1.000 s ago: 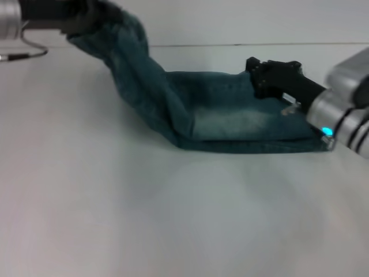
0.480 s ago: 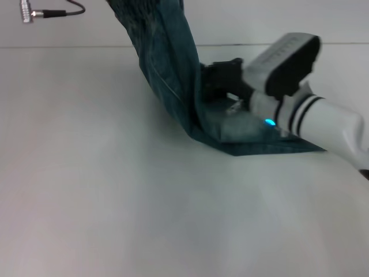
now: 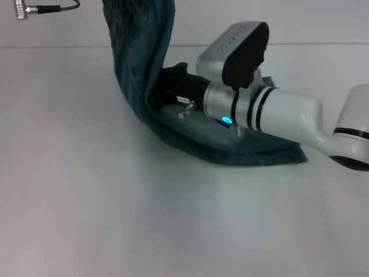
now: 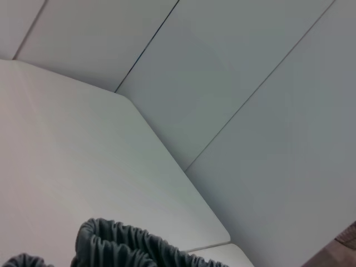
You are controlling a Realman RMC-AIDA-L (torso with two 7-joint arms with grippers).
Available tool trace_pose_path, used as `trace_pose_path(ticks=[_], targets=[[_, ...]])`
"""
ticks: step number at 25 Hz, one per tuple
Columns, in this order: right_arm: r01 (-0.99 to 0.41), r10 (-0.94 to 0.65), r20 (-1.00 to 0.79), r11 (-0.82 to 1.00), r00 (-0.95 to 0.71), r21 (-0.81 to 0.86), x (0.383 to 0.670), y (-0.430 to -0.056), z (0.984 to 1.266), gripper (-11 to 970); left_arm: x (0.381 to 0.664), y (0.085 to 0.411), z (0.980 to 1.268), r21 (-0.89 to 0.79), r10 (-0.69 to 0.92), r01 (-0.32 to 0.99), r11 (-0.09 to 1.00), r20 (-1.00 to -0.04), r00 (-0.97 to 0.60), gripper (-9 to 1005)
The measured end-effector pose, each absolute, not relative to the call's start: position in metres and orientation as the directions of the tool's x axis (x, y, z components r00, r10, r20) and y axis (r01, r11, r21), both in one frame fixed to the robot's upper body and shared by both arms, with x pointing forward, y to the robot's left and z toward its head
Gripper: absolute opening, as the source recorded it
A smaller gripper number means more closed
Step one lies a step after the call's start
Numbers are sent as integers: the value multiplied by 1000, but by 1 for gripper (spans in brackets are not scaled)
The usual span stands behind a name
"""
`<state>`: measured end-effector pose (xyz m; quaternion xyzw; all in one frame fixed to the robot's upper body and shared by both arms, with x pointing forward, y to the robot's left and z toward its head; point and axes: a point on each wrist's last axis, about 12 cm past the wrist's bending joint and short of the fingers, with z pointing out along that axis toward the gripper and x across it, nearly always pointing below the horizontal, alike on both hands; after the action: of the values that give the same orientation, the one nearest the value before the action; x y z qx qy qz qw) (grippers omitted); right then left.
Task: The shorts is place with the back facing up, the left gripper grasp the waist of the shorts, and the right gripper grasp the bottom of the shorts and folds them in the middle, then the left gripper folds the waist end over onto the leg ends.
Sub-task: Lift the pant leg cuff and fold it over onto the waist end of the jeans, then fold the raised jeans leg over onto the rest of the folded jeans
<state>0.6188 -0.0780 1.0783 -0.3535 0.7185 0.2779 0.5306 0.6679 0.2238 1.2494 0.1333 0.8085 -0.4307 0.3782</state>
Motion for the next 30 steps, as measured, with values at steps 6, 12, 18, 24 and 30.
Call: trace_pose_path(ticks=[6, 12, 18, 24, 30], targets=[[-827, -205, -953, 557, -223, 74, 616, -65, 1083, 13, 665, 232, 1241, -600, -123, 522, 606, -719, -684, 111], [-773, -191, -937, 623, -293, 115, 618, -90, 1070, 14, 662, 237, 1230, -605, -136, 504, 616, -712, -689, 116], [-632, -78, -943, 759, -325, 155, 628, -150, 1061, 14, 658, 231, 1220, -616, -139, 508, 602, -708, -693, 121], [-393, 176, -955, 881, -241, 262, 629, -226, 1064, 15, 649, 200, 1200, -617, -87, 555, 558, -708, -701, 127], [-276, 455, -889, 850, -40, 448, 616, -278, 1080, 15, 642, 157, 1168, -628, -66, 606, 488, -719, -692, 132]])
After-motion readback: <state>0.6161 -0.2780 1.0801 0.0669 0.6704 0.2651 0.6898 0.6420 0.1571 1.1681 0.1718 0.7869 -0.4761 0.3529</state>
